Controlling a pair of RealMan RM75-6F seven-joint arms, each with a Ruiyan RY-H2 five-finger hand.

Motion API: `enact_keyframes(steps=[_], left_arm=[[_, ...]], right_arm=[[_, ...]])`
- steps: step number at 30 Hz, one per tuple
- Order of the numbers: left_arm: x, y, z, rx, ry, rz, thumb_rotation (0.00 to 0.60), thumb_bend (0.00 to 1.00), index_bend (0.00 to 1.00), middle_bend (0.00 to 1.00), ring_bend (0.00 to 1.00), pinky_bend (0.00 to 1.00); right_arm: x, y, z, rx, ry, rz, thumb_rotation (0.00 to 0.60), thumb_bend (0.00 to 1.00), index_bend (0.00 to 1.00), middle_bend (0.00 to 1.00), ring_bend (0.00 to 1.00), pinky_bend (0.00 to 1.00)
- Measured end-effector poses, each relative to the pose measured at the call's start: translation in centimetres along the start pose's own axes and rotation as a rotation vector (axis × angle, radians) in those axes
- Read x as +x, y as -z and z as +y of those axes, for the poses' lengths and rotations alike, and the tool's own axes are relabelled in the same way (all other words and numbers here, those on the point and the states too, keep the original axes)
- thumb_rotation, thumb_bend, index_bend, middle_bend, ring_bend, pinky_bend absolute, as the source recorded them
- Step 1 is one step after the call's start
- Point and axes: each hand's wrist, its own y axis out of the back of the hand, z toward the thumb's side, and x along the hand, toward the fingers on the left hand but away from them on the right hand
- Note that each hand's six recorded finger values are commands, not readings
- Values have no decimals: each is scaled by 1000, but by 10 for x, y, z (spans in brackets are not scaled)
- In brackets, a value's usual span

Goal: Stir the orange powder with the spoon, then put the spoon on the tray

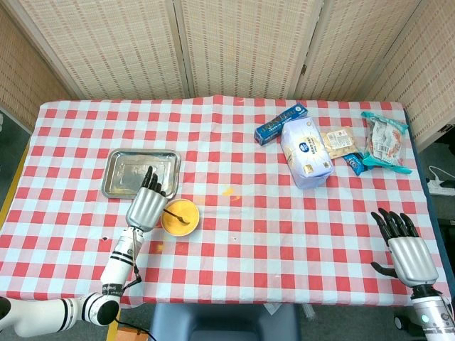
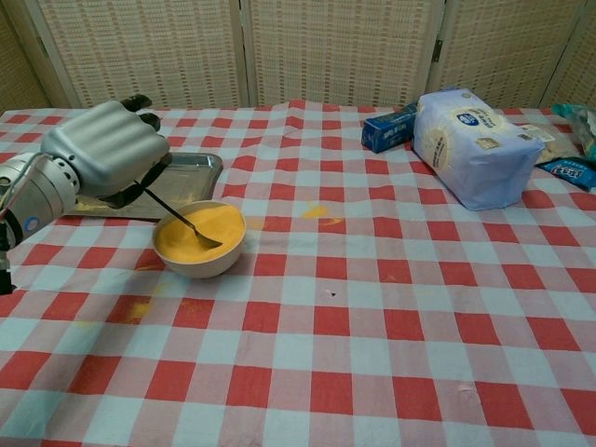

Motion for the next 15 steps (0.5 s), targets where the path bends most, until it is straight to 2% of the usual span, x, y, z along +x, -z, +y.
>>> enact_keyframes(steps=[15], left_arm=[[-2, 8, 14, -20, -28, 24, 600, 812, 831, 368, 146, 55]], right_arm=[[3, 0, 3, -2, 12, 2, 600, 37, 0, 0, 0, 0]])
